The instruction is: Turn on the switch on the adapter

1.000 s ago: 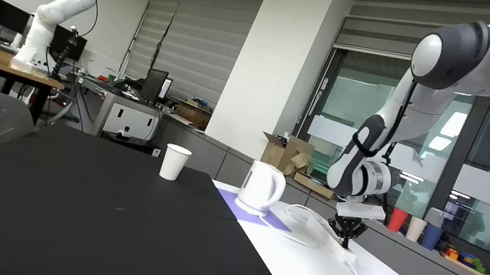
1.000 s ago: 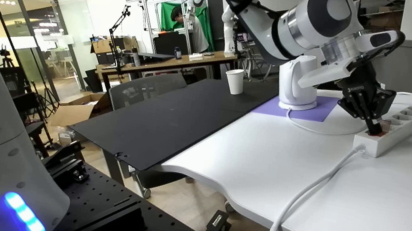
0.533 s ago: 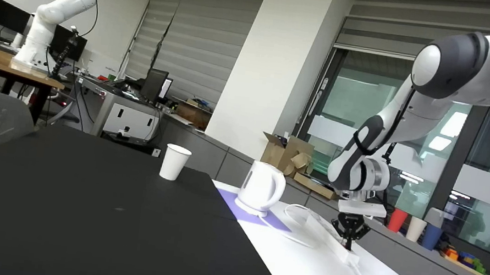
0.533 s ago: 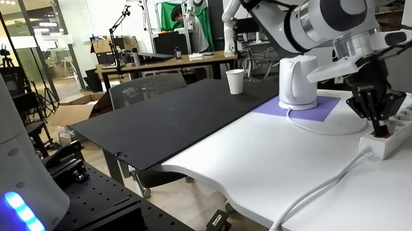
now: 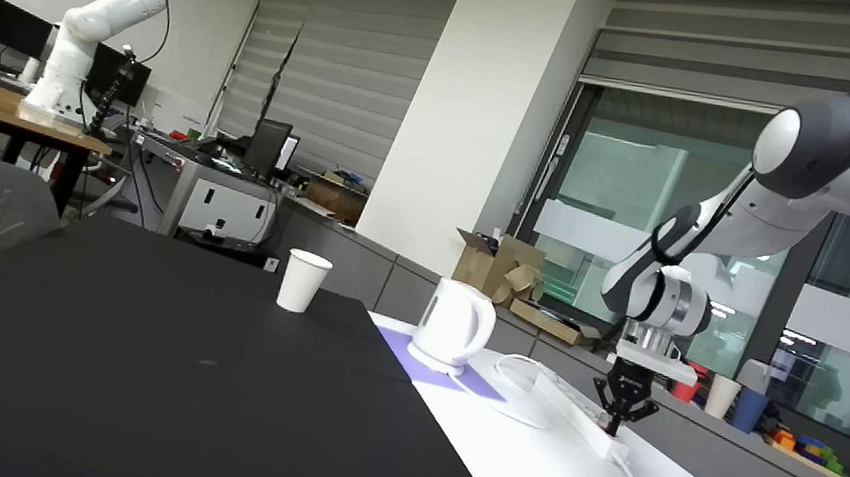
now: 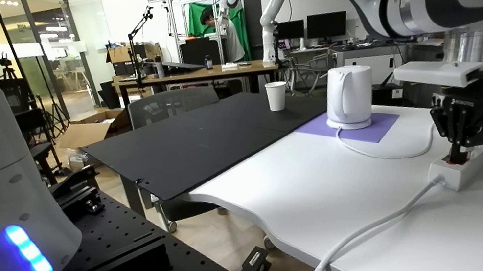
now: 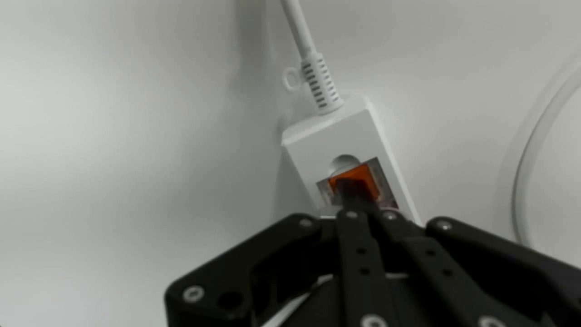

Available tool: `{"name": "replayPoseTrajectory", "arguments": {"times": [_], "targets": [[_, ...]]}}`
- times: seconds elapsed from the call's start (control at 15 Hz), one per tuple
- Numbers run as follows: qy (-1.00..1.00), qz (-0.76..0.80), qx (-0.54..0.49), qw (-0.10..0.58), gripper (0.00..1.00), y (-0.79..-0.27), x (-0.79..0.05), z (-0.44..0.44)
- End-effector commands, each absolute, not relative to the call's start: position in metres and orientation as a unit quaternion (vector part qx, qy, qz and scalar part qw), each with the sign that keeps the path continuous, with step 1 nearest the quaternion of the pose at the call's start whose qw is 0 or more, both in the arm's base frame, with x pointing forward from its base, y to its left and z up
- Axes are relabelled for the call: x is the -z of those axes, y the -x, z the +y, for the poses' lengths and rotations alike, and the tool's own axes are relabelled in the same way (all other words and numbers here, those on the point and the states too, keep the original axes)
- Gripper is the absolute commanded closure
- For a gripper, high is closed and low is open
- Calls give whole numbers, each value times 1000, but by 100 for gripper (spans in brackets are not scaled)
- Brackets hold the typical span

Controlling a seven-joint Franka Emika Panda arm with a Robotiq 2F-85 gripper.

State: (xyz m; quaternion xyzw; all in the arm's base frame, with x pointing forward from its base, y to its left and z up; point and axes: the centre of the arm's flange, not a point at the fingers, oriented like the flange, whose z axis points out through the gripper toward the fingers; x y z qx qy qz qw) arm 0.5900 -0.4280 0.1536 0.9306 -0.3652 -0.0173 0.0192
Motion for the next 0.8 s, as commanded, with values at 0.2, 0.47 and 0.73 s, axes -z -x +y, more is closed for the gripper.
{"name": "replayPoseTrajectory", "arguments": {"times": [0.2,0.47,0.73], "targets": [[-916,-393,55,-66,100,-588,-108,-477],[-913,-395,59,-87,100,-590,-118,-477],[-919,-388,58,-36,100,-597,-163,-450]]}}
